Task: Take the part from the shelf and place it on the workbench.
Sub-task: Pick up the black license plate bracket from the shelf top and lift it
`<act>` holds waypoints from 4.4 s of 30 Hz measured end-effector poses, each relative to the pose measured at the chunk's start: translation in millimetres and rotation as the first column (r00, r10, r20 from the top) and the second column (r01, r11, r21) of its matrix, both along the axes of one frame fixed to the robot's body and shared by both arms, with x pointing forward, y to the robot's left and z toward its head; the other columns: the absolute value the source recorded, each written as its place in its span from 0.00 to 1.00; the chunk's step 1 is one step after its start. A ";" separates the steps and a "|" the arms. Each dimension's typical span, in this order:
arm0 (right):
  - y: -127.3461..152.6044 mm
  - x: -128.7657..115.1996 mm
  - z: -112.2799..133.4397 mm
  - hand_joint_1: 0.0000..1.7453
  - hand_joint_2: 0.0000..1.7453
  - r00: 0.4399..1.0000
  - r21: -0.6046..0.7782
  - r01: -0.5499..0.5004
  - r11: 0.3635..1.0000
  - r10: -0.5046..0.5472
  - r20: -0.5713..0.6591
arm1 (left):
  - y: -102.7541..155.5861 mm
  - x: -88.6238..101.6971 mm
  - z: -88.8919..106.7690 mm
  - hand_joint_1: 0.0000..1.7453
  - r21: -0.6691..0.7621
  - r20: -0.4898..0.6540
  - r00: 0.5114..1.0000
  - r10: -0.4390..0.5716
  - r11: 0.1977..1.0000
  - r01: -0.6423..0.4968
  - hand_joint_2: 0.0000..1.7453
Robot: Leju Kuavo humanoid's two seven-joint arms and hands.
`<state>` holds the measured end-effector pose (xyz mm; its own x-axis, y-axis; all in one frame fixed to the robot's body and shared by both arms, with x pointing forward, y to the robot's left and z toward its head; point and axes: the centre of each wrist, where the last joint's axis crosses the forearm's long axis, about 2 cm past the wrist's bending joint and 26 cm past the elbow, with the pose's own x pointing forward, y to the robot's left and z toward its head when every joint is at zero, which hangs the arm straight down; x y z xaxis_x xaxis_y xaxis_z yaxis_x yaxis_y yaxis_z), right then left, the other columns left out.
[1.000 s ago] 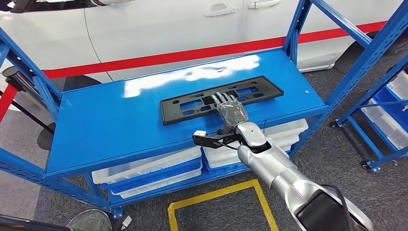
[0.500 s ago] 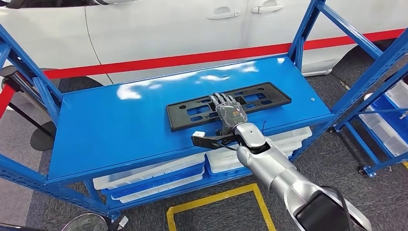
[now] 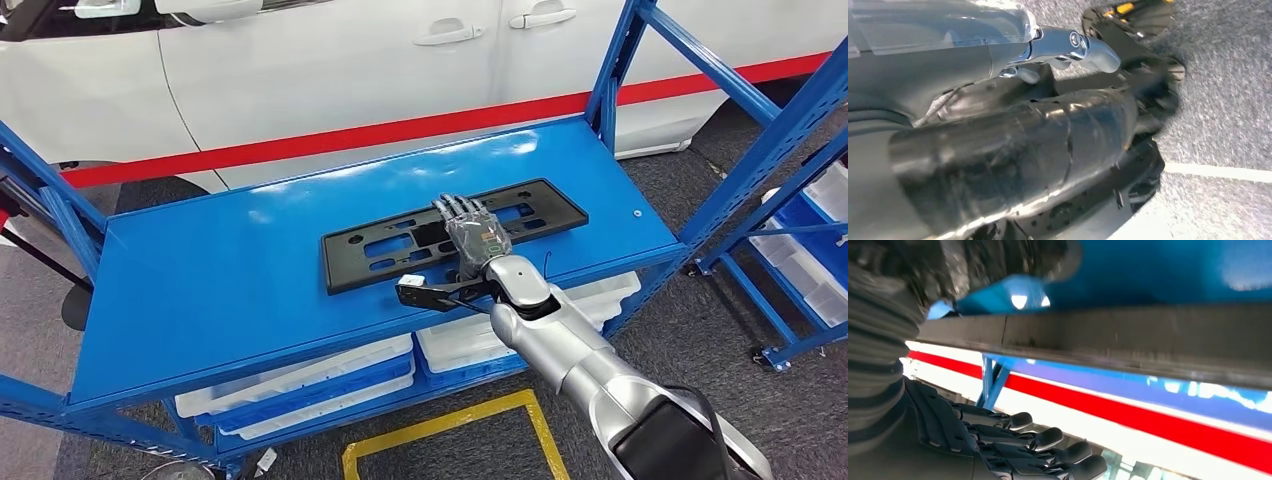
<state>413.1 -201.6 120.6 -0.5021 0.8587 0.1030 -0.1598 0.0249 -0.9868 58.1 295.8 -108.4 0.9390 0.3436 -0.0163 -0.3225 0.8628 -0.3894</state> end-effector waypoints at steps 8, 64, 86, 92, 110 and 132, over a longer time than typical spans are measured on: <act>1.0 -2.0 -2.7 0.94 1.00 1.000 0.015 -0.011 1.000 0.011 -0.026 | -0.9 -1.4 -0.3 0.00 0.019 0.015 1.000 -0.002 1.000 0.002 0.00; 8.1 8.6 32.5 0.97 1.00 0.973 0.337 -0.222 0.915 0.229 0.020 | 3.5 -9.0 -1.1 0.00 0.089 0.117 0.992 -0.046 0.995 0.036 0.00; -10.5 9.7 92.3 0.97 1.00 0.938 0.443 -0.336 0.831 0.252 0.239 | 2.8 -17.5 -2.0 0.00 0.092 0.126 0.988 -0.086 0.993 0.075 0.00; -9.7 9.2 94.3 0.97 1.00 0.935 0.443 -0.343 0.828 0.255 0.247 | 3.5 -17.7 -2.0 0.00 0.093 0.126 0.988 -0.087 0.993 0.076 0.00; -15.0 7.1 87.6 0.97 1.00 0.929 0.448 -0.363 0.817 0.280 0.243 | 4.3 -17.1 -1.9 0.00 0.089 0.135 0.984 -0.113 0.991 0.102 0.00; -17.4 -16.7 99.6 0.97 1.00 0.853 0.520 -0.521 0.677 0.427 0.299 | 15.7 -16.8 -1.5 0.00 0.114 0.169 0.971 -0.169 0.982 0.151 0.00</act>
